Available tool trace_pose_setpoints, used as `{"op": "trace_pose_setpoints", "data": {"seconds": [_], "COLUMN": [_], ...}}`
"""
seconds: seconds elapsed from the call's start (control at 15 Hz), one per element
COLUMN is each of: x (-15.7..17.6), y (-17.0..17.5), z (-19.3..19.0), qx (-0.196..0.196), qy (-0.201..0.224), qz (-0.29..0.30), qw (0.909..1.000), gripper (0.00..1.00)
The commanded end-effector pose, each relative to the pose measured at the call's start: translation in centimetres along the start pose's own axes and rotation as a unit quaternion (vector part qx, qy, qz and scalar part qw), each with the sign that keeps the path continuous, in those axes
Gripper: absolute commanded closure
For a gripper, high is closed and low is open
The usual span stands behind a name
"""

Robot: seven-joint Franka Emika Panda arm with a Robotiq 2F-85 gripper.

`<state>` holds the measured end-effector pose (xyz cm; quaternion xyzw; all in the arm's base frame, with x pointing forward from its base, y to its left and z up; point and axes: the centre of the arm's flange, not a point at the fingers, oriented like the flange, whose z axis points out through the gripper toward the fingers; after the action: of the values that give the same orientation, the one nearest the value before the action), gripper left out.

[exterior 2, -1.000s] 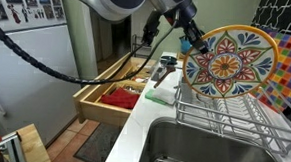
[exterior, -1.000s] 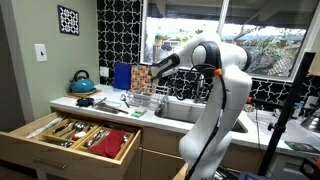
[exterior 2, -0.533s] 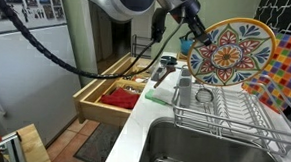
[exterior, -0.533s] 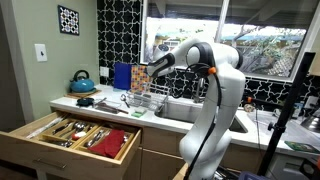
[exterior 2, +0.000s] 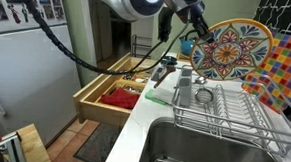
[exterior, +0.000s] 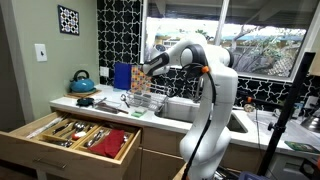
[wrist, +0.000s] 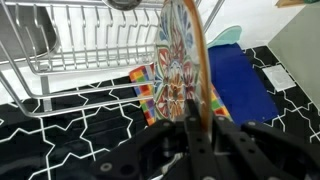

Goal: Put the floral plate on the plates rack

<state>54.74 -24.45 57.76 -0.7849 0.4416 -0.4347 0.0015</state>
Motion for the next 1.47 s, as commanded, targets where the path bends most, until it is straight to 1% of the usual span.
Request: {"op": "trace_pose_setpoints", "data": {"seconds": [0.0,0.47,1.2,1.27,1.33,1.4], "x": [1.3,0.6,0.8,0.8,0.8,0.8], "y": [-1.9,-3.4,-3.3,-3.2,-3.2,-3.3], "z": [2.5,5.9,8.5,8.7,8.8,8.9], "qx": [0.007,-0.018,-0.05,-0.055,-0.058,-0.06], "qy": [0.006,-0.005,-0.011,-0.013,-0.013,-0.012], "qz": [0.014,0.01,0.003,0.002,0.002,0.001], "qw": [0.9999,0.9998,0.9987,0.9984,0.9982,0.9981], "gripper": [0.95,0.95,0.95,0.94,0.91,0.73]}}
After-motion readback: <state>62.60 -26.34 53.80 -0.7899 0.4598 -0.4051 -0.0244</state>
